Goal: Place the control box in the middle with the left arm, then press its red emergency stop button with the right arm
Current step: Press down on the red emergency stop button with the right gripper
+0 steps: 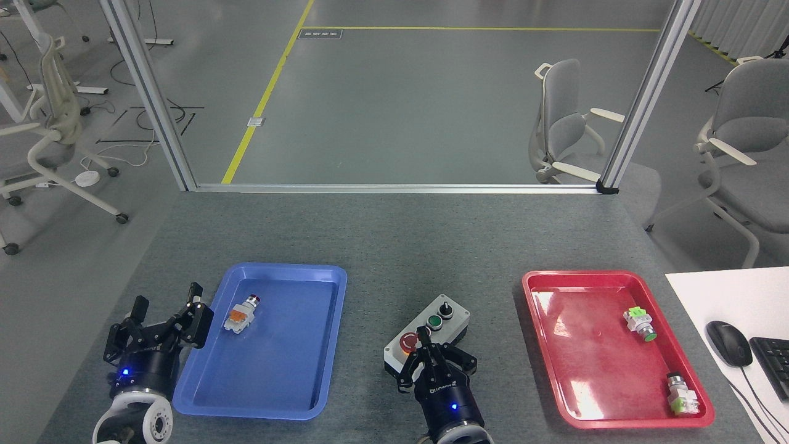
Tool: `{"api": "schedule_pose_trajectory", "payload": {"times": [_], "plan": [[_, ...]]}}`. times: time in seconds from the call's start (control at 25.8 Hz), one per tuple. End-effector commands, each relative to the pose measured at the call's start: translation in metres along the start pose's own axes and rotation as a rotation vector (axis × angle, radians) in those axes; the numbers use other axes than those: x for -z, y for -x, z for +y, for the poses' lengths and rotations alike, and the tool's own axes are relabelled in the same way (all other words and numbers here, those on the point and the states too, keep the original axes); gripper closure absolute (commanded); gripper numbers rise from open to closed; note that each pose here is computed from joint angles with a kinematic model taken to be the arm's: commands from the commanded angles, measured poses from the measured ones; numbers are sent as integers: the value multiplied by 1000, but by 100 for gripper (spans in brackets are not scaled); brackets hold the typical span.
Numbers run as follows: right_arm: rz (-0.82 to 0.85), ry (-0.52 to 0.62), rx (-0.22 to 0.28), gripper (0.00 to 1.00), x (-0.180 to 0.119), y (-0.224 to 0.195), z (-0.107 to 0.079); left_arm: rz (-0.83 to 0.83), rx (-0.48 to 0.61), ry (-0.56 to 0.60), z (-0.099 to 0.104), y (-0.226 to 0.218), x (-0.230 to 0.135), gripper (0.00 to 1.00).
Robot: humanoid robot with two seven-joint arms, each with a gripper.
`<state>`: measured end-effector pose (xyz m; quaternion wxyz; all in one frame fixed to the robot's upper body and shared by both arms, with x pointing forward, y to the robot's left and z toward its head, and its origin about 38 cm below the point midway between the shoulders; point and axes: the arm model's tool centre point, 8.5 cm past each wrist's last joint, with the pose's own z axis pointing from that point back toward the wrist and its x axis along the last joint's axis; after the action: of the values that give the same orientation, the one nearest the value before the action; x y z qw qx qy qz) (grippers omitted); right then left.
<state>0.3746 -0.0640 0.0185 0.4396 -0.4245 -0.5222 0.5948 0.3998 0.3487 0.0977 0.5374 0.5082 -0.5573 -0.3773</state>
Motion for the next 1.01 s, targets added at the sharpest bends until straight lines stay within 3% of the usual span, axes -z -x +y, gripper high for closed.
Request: {"api": "schedule_pose_trajectory", "payload": {"times": [0.0,0.47,0.7,0.81,0.97], "plan": [[1,-4,-17,100,5,-7,0,0,1,4,-2,-2,0,1],[-9,-60,-24,100,9,-13,16,-4,28,21,-8,-3,-2,1],[-19,-65,-31,100,8,-14,19,-82,18,104,-43,-43,-9,1],[-22,-70,-34,100,6,-13,21,-70,13,144,-58,-43,-19,1],[-16,-76,-35,100,5,-10,24,-77,16,147,-59,-43,-21,1]]}}
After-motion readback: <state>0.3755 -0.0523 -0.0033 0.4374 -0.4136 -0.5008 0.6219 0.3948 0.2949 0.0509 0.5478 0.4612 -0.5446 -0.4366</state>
